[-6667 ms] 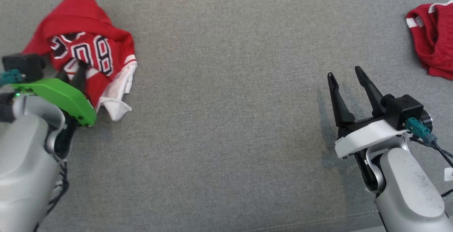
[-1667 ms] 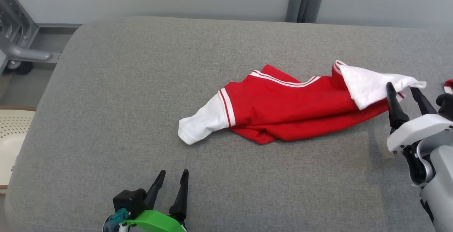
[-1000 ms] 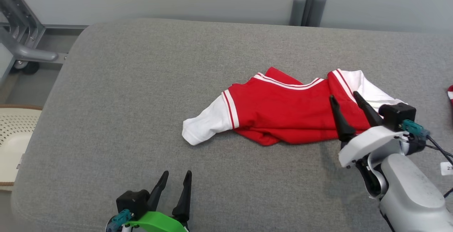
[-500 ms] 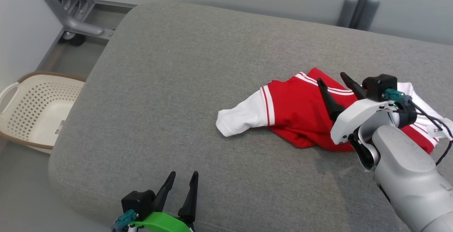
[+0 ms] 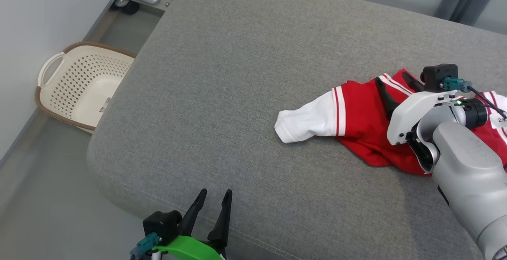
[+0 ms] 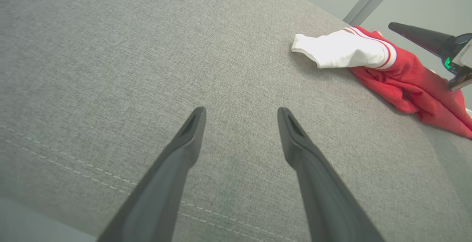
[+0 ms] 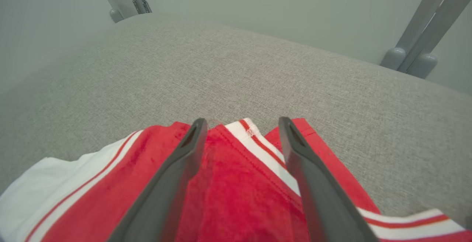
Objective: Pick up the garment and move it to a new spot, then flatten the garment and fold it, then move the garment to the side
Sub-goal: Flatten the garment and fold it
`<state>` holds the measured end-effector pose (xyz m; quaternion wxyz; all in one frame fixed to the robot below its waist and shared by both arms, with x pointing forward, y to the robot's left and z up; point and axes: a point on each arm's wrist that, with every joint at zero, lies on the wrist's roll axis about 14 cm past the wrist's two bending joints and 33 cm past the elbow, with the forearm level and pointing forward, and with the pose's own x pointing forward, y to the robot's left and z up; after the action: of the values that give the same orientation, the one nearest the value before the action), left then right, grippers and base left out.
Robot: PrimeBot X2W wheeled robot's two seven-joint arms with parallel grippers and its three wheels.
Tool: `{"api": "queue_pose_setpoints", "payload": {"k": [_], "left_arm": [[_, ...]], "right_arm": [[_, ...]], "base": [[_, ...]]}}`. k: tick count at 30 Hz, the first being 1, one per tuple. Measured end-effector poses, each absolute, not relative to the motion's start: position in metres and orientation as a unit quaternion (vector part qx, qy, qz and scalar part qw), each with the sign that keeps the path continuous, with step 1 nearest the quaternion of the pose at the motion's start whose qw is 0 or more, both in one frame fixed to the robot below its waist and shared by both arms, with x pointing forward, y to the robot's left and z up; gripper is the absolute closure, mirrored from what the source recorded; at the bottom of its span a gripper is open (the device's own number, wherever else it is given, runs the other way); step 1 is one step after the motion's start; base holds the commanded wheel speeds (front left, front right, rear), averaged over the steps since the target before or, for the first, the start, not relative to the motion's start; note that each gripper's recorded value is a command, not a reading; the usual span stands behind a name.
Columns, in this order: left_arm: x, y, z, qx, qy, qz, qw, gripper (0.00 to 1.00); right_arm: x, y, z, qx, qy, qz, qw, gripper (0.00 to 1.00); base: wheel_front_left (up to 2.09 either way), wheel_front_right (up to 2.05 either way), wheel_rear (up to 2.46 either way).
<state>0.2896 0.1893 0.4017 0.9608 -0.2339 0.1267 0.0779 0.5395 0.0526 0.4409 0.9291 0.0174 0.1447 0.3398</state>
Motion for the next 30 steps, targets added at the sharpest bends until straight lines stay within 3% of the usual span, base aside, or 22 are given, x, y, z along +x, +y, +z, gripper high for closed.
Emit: {"api": "queue_pose_setpoints", "payload": {"k": [11,13,16,21,30], "left_arm": [[0.286,0.194,0.395,-0.234,0.140,0.093,0.957,0.00],[0.287,0.194,0.395,-0.235,0.140,0.094,0.957,0.00],[0.288,0.195,0.394,-0.235,0.141,0.096,0.957,0.00],[0.289,0.195,0.393,-0.235,0.144,0.094,0.956,0.00],[0.295,0.189,0.394,-0.239,0.142,0.083,0.957,0.00]], "right_arm": [[0.546,0.062,0.413,-0.018,0.175,0.355,0.918,0.00],[0.546,0.064,0.410,-0.022,0.177,0.358,0.916,0.18],[0.543,0.069,0.403,-0.029,0.187,0.366,0.911,1.00],[0.542,0.069,0.401,-0.029,0.187,0.370,0.909,1.00],[0.567,0.055,0.439,-0.016,0.119,0.354,0.927,1.00]], "base": [[0.00,0.00,0.00],[0.00,0.00,0.00],[0.00,0.00,0.00],[0.00,0.00,0.00],[0.00,0.00,0.00]]}}
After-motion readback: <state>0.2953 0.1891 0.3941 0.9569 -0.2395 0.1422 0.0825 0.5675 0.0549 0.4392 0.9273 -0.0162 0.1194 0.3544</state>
